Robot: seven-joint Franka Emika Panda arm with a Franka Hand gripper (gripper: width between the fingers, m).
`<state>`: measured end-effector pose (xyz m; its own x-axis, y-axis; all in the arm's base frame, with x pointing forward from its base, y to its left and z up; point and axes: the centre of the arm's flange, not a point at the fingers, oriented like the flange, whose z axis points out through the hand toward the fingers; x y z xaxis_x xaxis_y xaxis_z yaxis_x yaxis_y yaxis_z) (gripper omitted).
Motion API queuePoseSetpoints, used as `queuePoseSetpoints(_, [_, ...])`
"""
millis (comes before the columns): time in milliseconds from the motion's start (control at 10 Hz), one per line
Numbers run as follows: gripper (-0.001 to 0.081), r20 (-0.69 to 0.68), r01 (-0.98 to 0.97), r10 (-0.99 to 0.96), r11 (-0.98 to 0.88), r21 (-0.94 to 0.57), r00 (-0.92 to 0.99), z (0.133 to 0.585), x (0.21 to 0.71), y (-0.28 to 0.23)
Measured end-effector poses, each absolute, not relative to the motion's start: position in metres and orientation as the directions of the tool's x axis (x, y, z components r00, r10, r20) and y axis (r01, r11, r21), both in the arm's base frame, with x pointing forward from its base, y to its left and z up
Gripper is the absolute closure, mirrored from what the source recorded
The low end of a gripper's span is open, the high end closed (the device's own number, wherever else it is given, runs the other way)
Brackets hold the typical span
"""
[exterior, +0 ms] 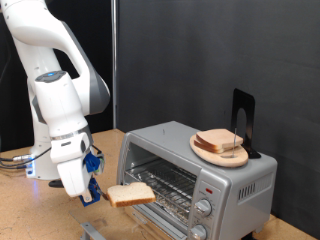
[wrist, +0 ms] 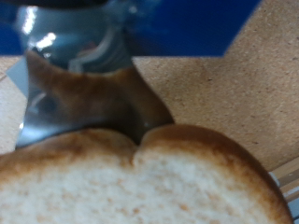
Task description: Make a piece of toast with the oven
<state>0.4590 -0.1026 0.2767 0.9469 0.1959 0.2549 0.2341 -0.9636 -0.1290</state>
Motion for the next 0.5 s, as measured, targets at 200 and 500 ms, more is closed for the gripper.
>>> queuePoseSetpoints(200, [0.0402,0.252,0.313,0.272,-0.940,-0.137,0.929,0.282,0.453,-0.109])
queuePoseSetpoints(500, [0.0402,0.227,0.432,0.402,-0.897,-0.096,0.887,0.296,0.447,-0.133])
